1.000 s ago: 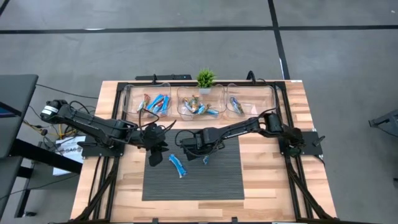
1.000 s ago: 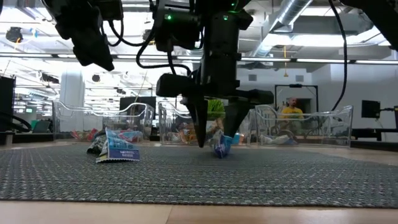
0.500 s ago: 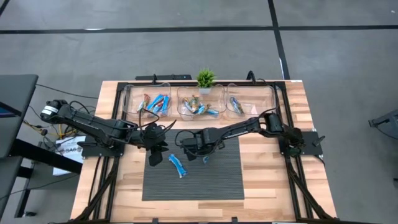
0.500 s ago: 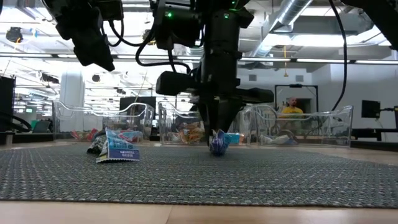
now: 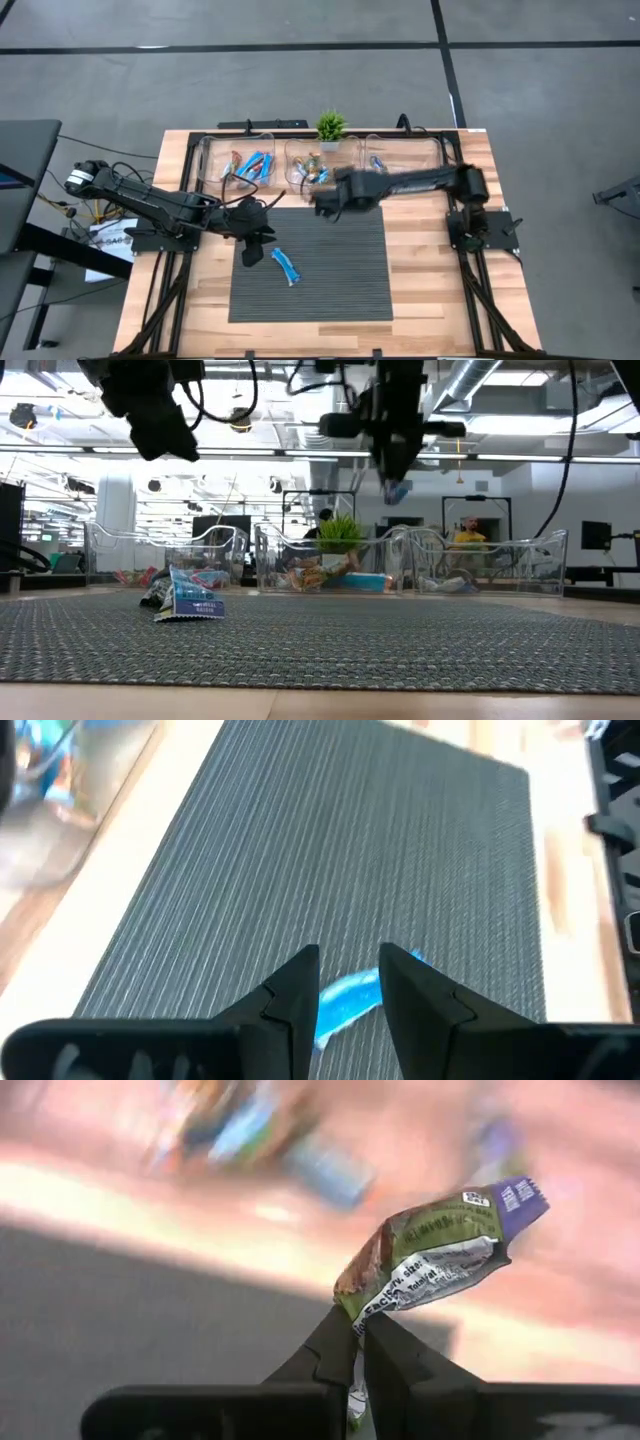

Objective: Pick and place Granola Bars by type
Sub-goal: Put the purple granola bar into the top right transparent bin

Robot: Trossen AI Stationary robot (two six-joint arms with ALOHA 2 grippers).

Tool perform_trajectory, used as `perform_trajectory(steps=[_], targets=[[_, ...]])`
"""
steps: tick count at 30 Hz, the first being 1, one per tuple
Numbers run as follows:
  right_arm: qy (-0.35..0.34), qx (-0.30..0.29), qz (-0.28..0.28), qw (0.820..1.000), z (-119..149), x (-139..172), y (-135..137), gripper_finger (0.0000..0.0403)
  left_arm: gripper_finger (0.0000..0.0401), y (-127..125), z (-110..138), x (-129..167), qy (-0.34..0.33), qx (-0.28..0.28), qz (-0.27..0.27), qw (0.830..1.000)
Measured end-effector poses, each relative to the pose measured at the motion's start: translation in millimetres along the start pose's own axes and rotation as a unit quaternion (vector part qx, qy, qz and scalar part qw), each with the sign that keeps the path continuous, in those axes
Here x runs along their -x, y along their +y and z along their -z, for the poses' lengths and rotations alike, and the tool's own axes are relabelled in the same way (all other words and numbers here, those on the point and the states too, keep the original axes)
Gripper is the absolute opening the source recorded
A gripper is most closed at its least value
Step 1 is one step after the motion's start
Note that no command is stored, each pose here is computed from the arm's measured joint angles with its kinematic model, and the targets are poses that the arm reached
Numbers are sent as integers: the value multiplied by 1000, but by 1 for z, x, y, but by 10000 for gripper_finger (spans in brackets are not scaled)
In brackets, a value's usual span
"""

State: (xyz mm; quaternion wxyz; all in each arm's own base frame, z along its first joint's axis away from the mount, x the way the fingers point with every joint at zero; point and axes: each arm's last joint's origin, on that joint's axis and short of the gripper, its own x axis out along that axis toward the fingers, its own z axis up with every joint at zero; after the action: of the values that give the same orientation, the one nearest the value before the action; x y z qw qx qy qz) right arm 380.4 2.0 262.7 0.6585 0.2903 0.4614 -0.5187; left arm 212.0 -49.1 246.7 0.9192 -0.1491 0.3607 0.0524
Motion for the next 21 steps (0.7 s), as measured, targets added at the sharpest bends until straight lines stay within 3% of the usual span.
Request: perform_trajectory(steps=[3,7,13,21], targets=[[-22,-12,56,998,-24,6,-29,8,98,-2,-5,0,-25,-9,11,1000],[-27,-24,120,992,-52,3,-58,8,98,-1,-10,0,-63,0,-16,998],[-8,-13,154,988,-84,-19,-87,8,98,4,-16,2,-106,15,-82,991],[66,16,185,980,-99,-53,-114,24,98,4,-17,2,-114,39,-79,990]])
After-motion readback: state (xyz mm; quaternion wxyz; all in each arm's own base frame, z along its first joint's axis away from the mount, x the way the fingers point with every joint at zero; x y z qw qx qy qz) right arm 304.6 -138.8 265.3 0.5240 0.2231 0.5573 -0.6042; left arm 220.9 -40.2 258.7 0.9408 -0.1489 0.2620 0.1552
